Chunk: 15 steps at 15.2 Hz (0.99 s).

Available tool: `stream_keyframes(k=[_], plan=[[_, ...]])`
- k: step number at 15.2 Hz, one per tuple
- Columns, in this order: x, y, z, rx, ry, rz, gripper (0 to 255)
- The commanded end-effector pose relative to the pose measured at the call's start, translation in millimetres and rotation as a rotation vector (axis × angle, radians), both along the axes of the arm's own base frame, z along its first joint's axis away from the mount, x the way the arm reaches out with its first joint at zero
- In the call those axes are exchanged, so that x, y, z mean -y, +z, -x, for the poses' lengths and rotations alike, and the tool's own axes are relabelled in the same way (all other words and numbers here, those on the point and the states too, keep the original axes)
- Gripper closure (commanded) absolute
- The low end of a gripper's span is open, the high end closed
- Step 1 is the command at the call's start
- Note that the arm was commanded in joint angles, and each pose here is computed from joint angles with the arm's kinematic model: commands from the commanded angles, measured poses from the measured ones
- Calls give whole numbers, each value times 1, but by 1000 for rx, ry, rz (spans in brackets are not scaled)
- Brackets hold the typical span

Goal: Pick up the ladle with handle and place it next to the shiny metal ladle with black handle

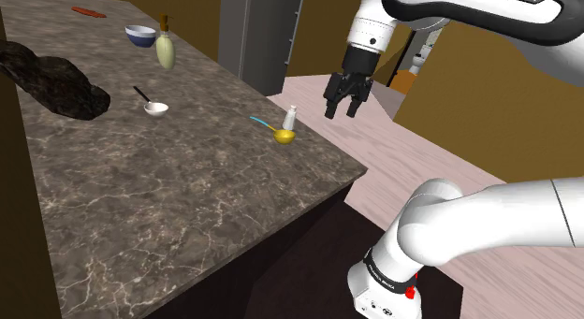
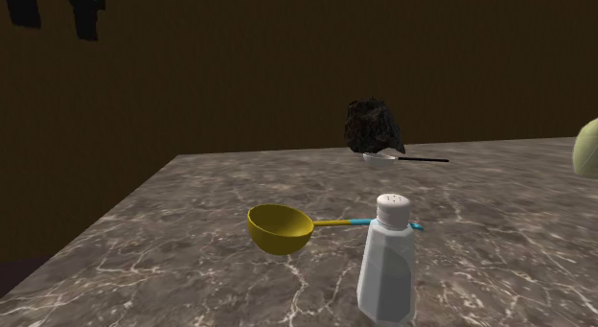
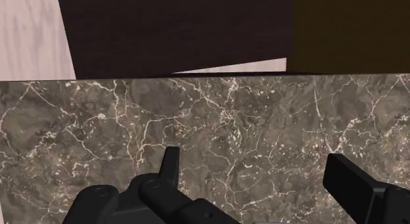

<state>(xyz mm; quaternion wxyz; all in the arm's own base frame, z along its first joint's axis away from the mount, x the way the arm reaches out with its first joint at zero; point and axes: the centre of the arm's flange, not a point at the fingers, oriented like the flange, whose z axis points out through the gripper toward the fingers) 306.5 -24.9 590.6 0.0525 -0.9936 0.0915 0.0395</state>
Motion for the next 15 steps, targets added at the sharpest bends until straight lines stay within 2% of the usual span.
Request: stream_keyframes(k=[1, 15], plan=[[0, 0, 0, 0, 0, 0, 0], [73, -101, -138, 8, 25, -27, 0]])
